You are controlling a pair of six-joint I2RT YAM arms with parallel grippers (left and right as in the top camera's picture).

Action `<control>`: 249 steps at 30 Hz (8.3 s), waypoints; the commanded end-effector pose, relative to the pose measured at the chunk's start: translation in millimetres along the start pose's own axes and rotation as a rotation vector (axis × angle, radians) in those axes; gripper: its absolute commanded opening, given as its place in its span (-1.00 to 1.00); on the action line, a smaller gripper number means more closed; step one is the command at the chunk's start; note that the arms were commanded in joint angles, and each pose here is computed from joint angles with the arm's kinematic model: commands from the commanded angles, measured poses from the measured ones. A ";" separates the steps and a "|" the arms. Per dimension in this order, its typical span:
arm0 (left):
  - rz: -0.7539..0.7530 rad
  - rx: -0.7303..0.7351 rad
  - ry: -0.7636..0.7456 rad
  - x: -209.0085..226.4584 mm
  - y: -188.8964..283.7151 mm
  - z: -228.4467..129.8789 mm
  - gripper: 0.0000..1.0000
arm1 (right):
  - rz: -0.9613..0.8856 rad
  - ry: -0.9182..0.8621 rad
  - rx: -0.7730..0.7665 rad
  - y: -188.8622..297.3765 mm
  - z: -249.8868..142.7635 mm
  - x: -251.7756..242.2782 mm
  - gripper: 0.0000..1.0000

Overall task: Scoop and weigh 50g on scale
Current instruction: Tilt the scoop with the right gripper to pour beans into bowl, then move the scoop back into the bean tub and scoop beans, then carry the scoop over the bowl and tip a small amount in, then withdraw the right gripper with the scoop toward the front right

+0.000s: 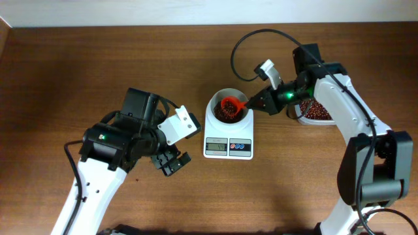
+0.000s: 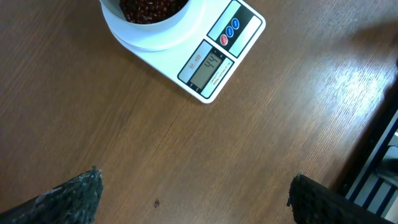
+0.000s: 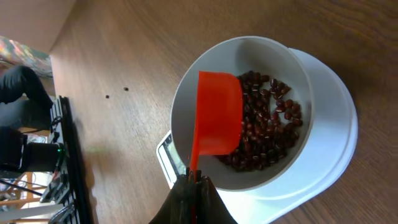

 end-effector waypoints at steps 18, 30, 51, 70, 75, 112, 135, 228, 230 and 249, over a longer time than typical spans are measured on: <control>0.015 -0.006 -0.015 2.2 3.4 1.1 0.98 | -0.013 0.062 -0.031 10.6 9.8 11.4 -0.92; 0.015 -0.006 -0.015 2.2 3.4 1.0 0.98 | -0.009 0.037 -0.018 16.0 11.2 17.4 -0.92; 0.015 -0.006 -0.015 2.2 3.4 1.1 0.98 | 0.026 -0.059 -0.048 20.8 21.4 25.6 -0.92; 0.015 -0.006 -0.015 2.2 3.4 1.0 0.98 | 0.069 -0.066 -0.083 21.0 29.3 29.2 -0.92; 0.015 -0.006 -0.015 2.2 3.4 1.1 0.98 | -0.091 -0.139 -0.066 21.0 26.9 9.5 -0.92; 0.015 -0.006 -0.015 2.2 3.4 1.1 0.98 | -0.376 -0.594 -0.250 225.0 -89.4 -101.7 -0.92; 0.015 -0.006 -0.015 2.2 3.4 1.1 0.98 | -0.320 -0.089 -0.071 100.0 42.7 39.7 -0.92; 0.015 -0.006 -0.015 2.2 3.4 1.1 0.98 | -1.247 -0.519 -0.008 208.7 -28.7 -45.0 -0.92; 0.015 -0.006 -0.015 2.2 3.4 1.1 0.98 | -1.342 -0.504 -0.006 211.2 -25.9 -42.6 -0.92; 0.015 -0.006 -0.015 2.2 3.4 1.0 0.98 | -0.704 -0.379 -0.734 266.8 -162.2 254.4 -0.92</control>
Point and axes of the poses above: each gripper's point midway between its finger pads, its own y axis back along the fingers, its own x axis along the line the jaws close on, z = x × y, the point moved 5 cm from there along y, back along the fingers, and after that the axes turned 11 degrees about -y, right-handed, at the moved point
